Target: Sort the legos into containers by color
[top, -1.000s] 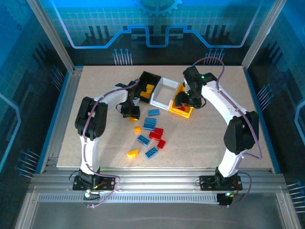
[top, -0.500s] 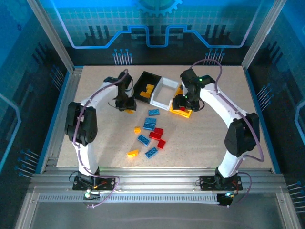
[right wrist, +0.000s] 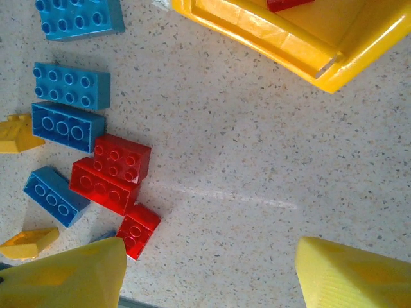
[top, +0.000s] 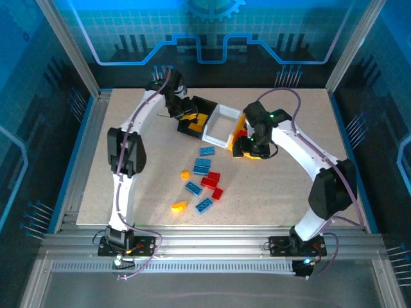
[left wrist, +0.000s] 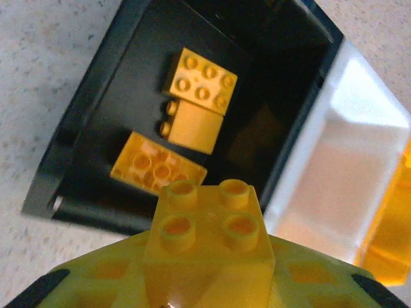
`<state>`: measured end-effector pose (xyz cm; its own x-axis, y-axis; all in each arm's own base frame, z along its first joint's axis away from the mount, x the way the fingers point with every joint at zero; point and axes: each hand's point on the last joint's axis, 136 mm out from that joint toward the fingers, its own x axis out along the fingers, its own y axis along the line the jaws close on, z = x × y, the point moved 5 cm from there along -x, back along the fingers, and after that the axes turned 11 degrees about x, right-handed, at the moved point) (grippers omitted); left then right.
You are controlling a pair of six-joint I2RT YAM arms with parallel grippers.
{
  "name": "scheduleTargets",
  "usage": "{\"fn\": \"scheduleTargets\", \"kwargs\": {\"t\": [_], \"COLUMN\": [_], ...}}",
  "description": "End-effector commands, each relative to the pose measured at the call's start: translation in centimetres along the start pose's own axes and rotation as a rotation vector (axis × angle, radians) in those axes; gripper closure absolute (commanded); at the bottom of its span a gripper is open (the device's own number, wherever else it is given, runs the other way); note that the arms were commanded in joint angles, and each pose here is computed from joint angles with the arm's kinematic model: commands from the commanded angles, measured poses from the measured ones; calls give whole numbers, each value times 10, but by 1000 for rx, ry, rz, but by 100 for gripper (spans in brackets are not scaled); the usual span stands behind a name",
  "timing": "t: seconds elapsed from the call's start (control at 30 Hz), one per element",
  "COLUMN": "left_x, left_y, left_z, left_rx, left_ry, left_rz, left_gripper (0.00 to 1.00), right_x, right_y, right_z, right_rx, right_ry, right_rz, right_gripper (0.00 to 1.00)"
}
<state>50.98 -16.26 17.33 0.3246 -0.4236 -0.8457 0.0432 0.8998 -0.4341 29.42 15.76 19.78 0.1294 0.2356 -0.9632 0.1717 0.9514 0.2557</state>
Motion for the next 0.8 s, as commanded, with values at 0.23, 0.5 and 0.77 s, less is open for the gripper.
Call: {"fn": "scheduleTargets", "kwargs": {"t": [0.23, 0.5, 0.77], "left_x": [9, -14, -67], "left_y": [-10, -17, -19], "left_z": [12, 7, -44], "left_rx": [-75, -45, 81], "left_ry": [8, -7, 11], "left_rz": [-51, -52, 40], "left_gripper": [49, 37, 36], "right_x": [-5, -3, 15], "right_y": [-8, -5, 18], "right_z": [-20, -26, -40], "right_rx": [-1, -20, -97], "right_ry": [23, 18, 44], "right_rz": [-13, -18, -26], "right_gripper": [29, 29, 28]}}
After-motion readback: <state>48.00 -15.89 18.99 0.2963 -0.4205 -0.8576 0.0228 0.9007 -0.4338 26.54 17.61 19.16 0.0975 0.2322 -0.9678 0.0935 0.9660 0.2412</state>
